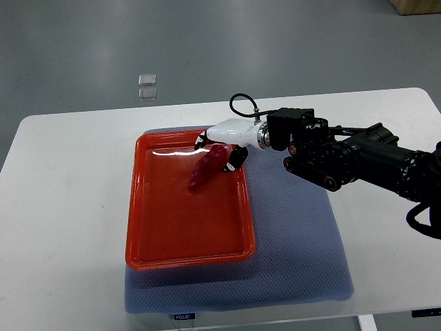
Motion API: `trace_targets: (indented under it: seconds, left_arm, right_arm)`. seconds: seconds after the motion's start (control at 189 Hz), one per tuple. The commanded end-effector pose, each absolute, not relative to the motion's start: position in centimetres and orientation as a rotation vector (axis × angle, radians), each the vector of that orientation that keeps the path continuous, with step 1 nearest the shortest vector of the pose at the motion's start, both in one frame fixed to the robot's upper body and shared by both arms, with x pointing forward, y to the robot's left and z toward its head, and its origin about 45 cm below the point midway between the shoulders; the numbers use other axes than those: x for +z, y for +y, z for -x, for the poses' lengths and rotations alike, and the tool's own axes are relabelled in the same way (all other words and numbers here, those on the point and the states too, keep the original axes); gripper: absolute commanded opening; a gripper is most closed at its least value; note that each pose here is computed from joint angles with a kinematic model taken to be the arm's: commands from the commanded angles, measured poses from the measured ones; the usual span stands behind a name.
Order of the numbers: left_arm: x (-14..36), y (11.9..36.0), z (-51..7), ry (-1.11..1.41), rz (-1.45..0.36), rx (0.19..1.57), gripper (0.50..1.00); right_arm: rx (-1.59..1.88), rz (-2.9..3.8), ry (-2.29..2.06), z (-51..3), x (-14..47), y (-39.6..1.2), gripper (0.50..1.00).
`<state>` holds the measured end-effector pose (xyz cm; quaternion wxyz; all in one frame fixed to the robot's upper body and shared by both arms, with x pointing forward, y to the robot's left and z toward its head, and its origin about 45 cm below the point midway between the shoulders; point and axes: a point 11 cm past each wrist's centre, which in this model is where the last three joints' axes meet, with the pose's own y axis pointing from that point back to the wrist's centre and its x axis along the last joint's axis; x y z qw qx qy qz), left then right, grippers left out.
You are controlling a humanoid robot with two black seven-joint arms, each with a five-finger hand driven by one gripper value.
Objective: Place red pepper on red tray
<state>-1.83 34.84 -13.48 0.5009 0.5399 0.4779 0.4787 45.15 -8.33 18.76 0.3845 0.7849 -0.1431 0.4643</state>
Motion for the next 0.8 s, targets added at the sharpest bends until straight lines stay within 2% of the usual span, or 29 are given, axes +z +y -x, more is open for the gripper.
trace_targets:
  seconds: [0.0,0.143,0.438,0.792]
  left_arm:
    - [-13.5,34.8,1.8,1.156,-1.306,1.157,1.000]
    - [-13.5,34.8,1.8,1.156,-1.306,1.157,1.000]
    - [-13.5,34.8,1.8,1.156,-1.306,1.157,1.000]
    - [-13.5,34.8,1.8,1.156,-1.306,1.157,1.000]
  right_arm:
    - [1.166,-2.036,-0.424,-45.5,19.4,-8.1,0.805]
    - [1.034,-2.157,-0.635,-46.5,21.3,-8.2,0.805]
    - [0.610,-2.249,-1.225,-49.6,23.1,-18.1,0.805]
    - [-0.078,-2.171,-1.908,-48.8,19.3,-25.3,0.803]
